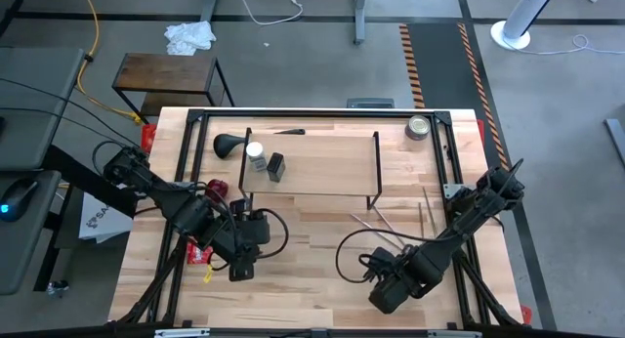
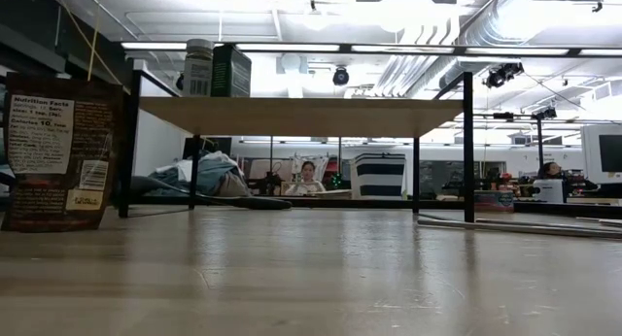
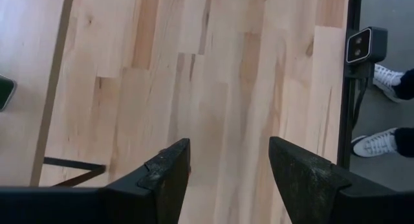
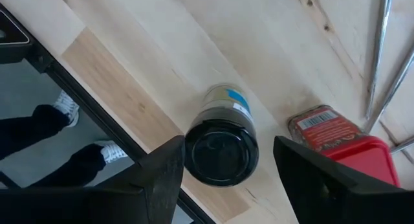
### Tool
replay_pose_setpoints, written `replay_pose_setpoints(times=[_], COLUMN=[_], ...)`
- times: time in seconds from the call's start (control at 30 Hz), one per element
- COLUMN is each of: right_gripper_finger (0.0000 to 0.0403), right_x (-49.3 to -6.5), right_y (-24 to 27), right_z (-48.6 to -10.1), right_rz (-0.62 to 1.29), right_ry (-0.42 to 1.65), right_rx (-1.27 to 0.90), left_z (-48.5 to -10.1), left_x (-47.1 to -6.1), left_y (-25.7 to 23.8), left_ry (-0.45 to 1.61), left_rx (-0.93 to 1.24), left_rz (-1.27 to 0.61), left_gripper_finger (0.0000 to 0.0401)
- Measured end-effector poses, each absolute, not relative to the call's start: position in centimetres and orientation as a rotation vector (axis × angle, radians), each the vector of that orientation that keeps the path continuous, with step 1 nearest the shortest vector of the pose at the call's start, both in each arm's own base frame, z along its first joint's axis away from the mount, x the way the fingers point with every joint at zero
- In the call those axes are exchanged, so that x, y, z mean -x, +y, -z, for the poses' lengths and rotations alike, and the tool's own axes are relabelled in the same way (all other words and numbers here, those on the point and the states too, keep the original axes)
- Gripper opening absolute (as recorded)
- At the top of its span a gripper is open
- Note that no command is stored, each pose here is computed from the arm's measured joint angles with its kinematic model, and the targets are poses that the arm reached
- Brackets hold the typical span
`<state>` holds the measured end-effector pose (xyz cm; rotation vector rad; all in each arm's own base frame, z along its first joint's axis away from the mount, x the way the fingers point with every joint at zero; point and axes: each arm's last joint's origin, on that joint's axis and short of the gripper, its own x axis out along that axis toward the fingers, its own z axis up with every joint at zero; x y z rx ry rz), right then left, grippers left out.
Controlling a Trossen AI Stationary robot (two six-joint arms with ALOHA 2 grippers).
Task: Shelf spices
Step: Put the red seasoning can on the shelf
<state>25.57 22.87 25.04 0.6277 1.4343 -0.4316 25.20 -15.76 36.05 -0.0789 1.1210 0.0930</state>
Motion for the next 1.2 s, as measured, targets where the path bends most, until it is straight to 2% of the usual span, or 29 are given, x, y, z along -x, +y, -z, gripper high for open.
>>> replay_pose_setpoints(times=[0.23, 0.37, 0.6, 0.77, 0.9, 1.03, 1.2], right_gripper_finger=[0.0233, 0.0233, 0.0233, 0.0233, 0.0233, 0.0233, 0.0233], right_x=[-25.6, -25.2, -20.7, -19.8, -19.3, -19.4, -19.0], right_y=[22.9, 22.7, 21.7, 22.5, 21.9, 21.2, 20.5], right_z=[-24.9, -25.0, -27.0, -26.7, -24.5, -23.3, -23.9], right_rz=[0.434, 0.393, 0.511, 0.383, 0.388, 0.32, 0.289], right_ry=[1.437, 1.48, 1.616, 1.635, 1.684, 1.661, 1.573], right_rx=[-0.622, -0.544, -0.343, -0.244, -0.172, -0.21, -0.224], left_z=[-36.0, -36.0, -36.1, -36.1, -36.1, -36.1, -36.1], left_x=[-25.2, -25.2, -25.2, -25.3, -25.3, -25.6, -25.7], left_y=[-15.7, -15.7, -15.7, -15.7, -15.7, -15.6, -15.3], left_ry=[1.121, 1.121, 1.12, 1.118, 1.114, 1.102, 1.104], left_rx=[0.079, 0.08, 0.078, 0.077, 0.08, 0.094, 0.113], left_rz=[-0.094, -0.095, -0.095, -0.097, -0.097, -0.096, -0.107], left_gripper_finger=[0.0204, 0.0204, 0.0204, 0.0204, 0.0204, 0.0204, 0.0204])
